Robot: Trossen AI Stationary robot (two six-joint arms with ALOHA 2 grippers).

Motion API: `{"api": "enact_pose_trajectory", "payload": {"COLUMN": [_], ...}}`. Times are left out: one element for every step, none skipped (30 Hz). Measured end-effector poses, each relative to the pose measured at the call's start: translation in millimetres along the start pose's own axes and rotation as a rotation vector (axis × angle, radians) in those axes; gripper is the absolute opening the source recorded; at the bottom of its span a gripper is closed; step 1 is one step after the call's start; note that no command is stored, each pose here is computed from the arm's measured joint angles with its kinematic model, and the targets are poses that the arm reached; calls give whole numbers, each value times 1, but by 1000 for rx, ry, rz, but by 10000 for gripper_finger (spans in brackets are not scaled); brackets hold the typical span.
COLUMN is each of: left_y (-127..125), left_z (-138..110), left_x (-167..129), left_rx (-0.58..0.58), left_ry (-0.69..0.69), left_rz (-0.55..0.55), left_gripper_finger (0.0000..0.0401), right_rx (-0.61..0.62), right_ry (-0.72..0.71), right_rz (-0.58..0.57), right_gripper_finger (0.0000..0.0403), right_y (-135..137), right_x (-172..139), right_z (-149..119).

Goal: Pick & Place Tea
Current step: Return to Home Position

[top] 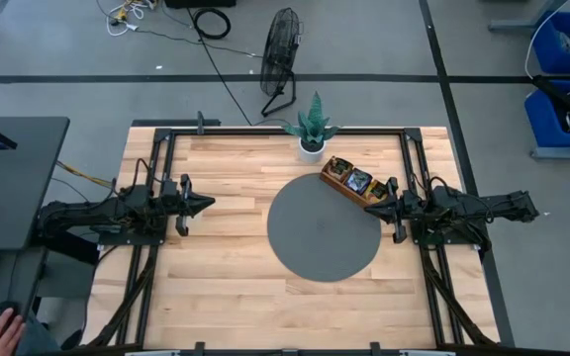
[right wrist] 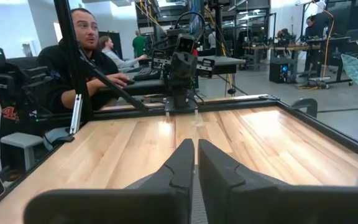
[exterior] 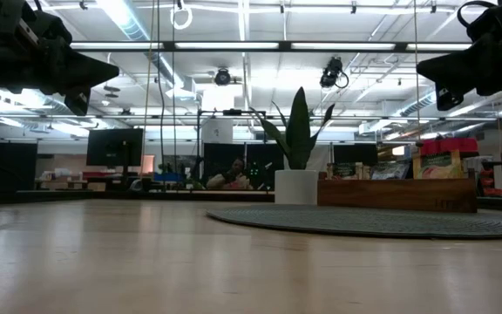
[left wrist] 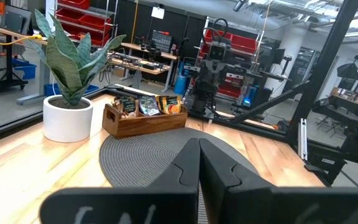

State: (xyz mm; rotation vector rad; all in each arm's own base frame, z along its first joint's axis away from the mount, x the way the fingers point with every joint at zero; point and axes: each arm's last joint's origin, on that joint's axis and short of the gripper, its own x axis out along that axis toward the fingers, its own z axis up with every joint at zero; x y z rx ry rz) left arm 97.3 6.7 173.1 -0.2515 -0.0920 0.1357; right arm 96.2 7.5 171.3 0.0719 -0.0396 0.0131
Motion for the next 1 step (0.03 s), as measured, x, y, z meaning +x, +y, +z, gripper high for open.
{"api": "enact_pose_trajectory", "payload": {"left_y": [0], "left_z": [0], "left_x": [0], "left_rx": [0], "left_ry": [0], "left_rz": [0], "left_gripper_finger": [3], "right_rx": [0], "right_ry": [0], "right_rz": [0], "right_gripper_finger": [30], "right_y": [0], "right_x": [0], "right_z": [0]}}
